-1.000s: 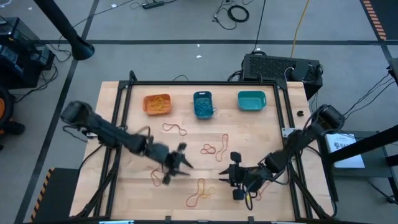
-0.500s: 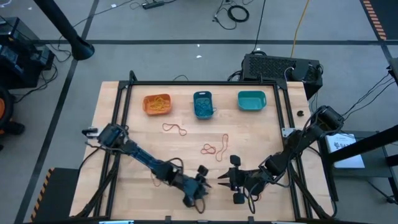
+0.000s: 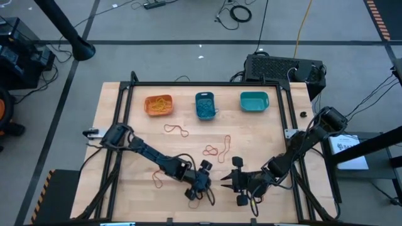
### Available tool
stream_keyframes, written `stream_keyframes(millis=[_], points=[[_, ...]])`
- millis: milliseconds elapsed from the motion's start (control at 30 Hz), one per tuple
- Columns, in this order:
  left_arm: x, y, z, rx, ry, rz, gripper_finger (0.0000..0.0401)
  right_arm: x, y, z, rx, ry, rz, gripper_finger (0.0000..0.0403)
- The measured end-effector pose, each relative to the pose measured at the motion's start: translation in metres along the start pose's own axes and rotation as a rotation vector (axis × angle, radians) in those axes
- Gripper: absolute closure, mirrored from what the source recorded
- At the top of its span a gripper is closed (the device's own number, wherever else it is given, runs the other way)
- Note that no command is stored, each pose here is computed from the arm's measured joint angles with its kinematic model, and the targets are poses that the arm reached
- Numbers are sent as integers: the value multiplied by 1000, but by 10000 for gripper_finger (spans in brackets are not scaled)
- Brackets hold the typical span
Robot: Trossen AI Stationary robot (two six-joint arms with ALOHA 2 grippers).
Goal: Sort rubber bands into baskets
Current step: Put the yellow rubber band into the orange bin
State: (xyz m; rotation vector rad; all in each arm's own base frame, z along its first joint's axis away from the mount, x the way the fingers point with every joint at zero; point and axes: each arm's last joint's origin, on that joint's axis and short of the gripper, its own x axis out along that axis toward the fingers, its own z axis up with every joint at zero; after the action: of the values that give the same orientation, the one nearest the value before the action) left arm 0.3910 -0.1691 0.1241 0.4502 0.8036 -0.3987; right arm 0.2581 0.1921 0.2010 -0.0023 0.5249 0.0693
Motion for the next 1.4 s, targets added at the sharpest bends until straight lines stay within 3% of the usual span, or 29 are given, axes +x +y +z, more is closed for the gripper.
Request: stream_keyframes(millis=[267,667,867,1133,1400], points=[[2,6,-4,-19,1,-61,254,0,0,0,-16,-2,0,312],[1,3,-8,-12,45,-109,386,0,0,0,29,-3,1,312],[-3,0,-2,47,1,-101,397,0,0,0,56,-4,1,312],[-53,-4,21,73,-24,-43,399,0,0,0,55,-3,0,312],[-142,6,36,19,-34,49,400,-1,1,0,51,-4,4,312]])
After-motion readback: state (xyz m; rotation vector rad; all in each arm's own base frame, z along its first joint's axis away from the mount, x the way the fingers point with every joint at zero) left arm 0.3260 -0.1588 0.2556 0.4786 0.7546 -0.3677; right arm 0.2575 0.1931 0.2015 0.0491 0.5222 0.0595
